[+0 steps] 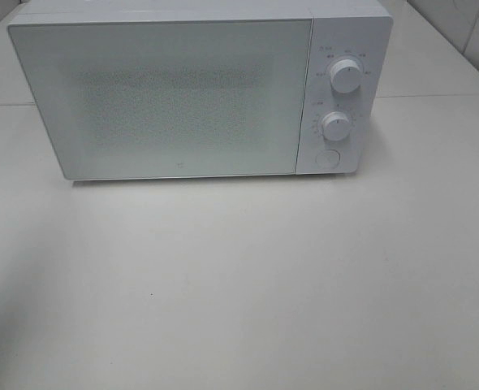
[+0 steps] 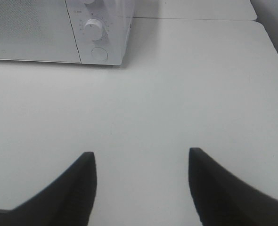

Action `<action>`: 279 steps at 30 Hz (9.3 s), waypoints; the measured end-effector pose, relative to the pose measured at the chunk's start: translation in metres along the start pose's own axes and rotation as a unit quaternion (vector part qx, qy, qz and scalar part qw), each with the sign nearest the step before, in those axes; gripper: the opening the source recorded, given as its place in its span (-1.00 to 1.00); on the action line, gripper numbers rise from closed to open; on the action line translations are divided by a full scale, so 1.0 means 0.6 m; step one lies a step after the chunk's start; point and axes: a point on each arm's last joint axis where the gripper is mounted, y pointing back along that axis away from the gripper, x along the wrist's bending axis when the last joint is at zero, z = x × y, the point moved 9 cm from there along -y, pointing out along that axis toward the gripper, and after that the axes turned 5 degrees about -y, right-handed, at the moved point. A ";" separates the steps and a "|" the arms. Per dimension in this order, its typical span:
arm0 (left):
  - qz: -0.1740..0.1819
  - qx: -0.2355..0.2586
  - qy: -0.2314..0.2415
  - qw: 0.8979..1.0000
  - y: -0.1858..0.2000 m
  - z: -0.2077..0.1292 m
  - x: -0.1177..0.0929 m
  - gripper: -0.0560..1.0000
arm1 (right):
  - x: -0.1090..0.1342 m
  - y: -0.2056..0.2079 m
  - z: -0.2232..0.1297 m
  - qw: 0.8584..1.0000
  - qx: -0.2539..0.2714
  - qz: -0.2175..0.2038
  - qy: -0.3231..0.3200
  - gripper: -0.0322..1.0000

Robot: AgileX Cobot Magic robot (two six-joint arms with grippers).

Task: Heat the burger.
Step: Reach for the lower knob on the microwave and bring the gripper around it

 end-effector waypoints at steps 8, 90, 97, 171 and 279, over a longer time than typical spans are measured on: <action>0.017 -0.077 -0.012 0.997 0.051 -0.071 -0.025 -0.89 | 0.000 0.000 0.000 1.000 0.000 0.000 0.000 0.16; 0.066 -0.275 -0.038 0.958 0.080 -0.188 -0.054 -0.89 | 0.005 -0.286 0.199 0.998 -0.067 0.002 0.000 0.16; 0.066 -0.275 -0.038 0.958 0.080 -0.188 -0.054 -0.89 | 0.005 -0.374 0.197 0.997 -0.083 0.002 0.000 0.16; 0.067 -0.275 -0.038 0.958 0.080 -0.188 -0.054 -0.89 | 0.202 -0.573 0.070 0.987 -0.152 0.040 0.034 0.26; 0.067 -0.275 -0.038 0.958 0.080 -0.188 -0.054 -0.89 | 0.193 -0.617 0.063 0.969 -0.145 0.069 -0.189 -0.11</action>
